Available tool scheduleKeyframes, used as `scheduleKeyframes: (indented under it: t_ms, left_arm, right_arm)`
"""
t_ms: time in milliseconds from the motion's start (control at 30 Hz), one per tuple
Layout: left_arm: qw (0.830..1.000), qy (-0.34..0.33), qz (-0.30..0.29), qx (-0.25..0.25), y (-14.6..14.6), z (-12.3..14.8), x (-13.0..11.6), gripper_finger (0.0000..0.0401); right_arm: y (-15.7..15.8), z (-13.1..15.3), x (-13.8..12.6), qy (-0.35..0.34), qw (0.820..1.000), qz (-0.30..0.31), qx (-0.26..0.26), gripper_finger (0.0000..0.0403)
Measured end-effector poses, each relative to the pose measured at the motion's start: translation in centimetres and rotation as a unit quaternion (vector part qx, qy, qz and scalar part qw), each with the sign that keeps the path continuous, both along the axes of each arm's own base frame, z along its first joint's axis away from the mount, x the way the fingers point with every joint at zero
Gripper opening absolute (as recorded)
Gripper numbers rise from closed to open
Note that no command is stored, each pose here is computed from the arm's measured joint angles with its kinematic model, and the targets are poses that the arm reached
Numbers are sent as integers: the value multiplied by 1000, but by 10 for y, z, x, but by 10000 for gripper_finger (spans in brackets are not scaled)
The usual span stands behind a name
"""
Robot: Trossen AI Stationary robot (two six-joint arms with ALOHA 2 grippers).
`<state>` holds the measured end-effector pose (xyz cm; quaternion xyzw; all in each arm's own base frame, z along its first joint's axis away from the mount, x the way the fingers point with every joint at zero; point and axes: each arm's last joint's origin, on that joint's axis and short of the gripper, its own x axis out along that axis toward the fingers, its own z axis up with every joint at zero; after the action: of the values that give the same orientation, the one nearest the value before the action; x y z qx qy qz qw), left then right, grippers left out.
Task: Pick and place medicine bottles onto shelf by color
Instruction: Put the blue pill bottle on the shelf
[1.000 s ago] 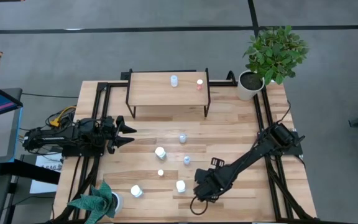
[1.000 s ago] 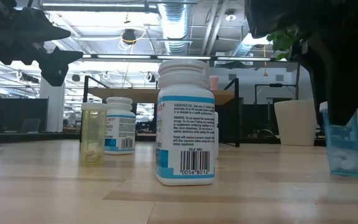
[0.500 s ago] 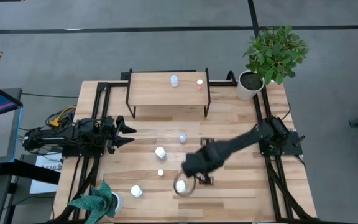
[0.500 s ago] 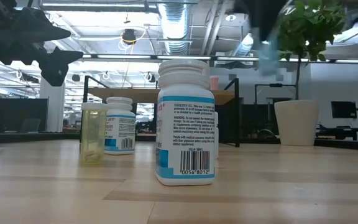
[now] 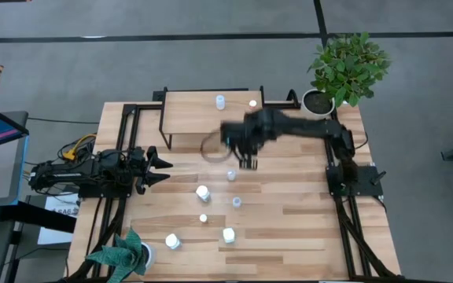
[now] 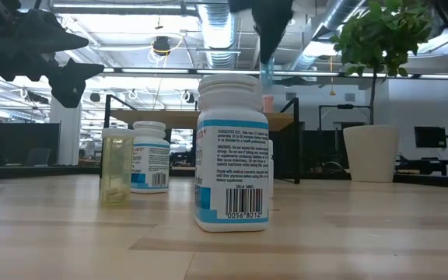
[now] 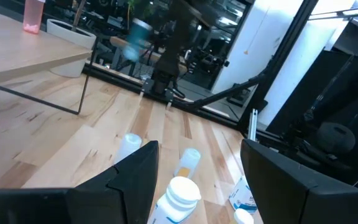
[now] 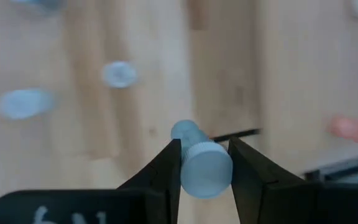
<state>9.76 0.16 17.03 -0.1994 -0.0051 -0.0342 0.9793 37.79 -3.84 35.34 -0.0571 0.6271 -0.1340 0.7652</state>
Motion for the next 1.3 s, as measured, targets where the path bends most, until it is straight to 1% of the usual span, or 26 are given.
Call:
scheduleKeyframes:
  t_ms: [133,233,367,467,567,900,1100,1300]
  left_arm:
    - [1000,0,0,0,0,0,0,217]
    - [1000,0,7,0,0,0,0,217]
    - [1000,4,24,0,1,-1,0,217]
    - [999,5,38,-1,2,-1,0,217]
    - [999,6,48,-1,3,-1,0,217]
    - [998,6,66,-1,4,-1,0,217]
    - [998,6,66,-1,4,-1,0,217]
    - [998,6,66,-1,4,-1,0,217]
  right_arm:
    - [-51,1,-6,-11,999,-53,-4,118]
    - [-81,1,-14,-18,996,-93,6,118]
    - [-107,2,-21,-36,987,-153,14,118]
    - [-119,2,-26,-48,983,-175,30,118]
    - [-125,2,-28,-50,981,-181,37,118]
    - [-124,2,-27,-51,983,-169,45,118]
    - [-127,2,-26,-71,978,-189,45,118]
    - [-130,-7,-27,-55,978,-195,50,118]
